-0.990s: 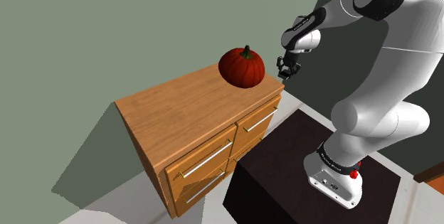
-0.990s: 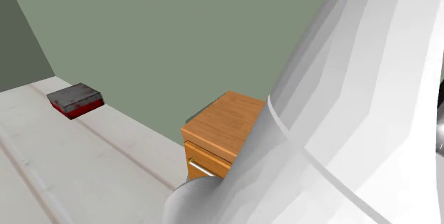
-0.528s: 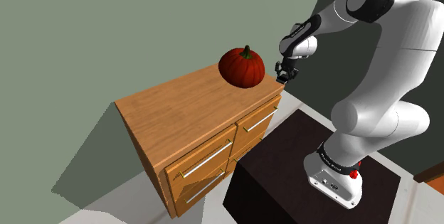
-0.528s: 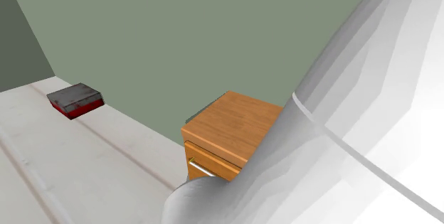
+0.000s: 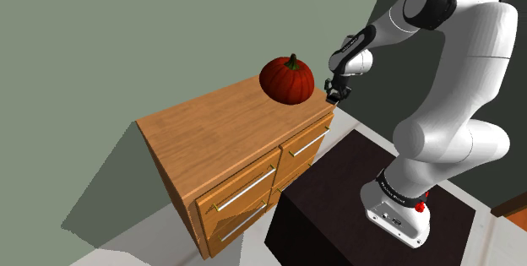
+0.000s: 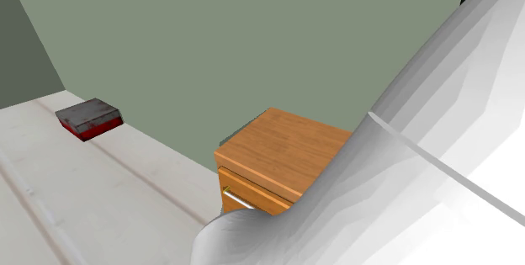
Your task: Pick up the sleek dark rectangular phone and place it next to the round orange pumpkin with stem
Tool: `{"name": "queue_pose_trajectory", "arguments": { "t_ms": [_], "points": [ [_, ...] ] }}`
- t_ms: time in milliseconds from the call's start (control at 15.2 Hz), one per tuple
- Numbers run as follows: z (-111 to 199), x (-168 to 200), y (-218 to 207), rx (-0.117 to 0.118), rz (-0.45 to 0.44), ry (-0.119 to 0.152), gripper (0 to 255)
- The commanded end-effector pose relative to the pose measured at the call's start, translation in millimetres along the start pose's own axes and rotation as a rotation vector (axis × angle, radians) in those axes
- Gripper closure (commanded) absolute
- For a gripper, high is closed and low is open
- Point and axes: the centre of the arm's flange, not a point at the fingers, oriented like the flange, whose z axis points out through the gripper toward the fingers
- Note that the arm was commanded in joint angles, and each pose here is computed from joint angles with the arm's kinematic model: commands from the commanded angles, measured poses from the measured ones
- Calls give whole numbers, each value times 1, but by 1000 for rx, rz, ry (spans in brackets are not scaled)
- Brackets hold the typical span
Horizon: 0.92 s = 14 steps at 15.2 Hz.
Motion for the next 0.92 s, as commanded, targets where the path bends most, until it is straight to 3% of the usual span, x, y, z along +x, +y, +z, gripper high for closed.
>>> {"name": "queue_pose_trajectory", "arguments": {
  "t_ms": [0,264,330,660,858],
  "points": [
    [1,0,0,0,0,0,255],
    [1,0,0,0,0,0,255],
    [1,0,0,0,0,0,0],
    [1,0,0,0,0,0,0],
    [-39,0,0,0,0,0,0]
  ]
}}
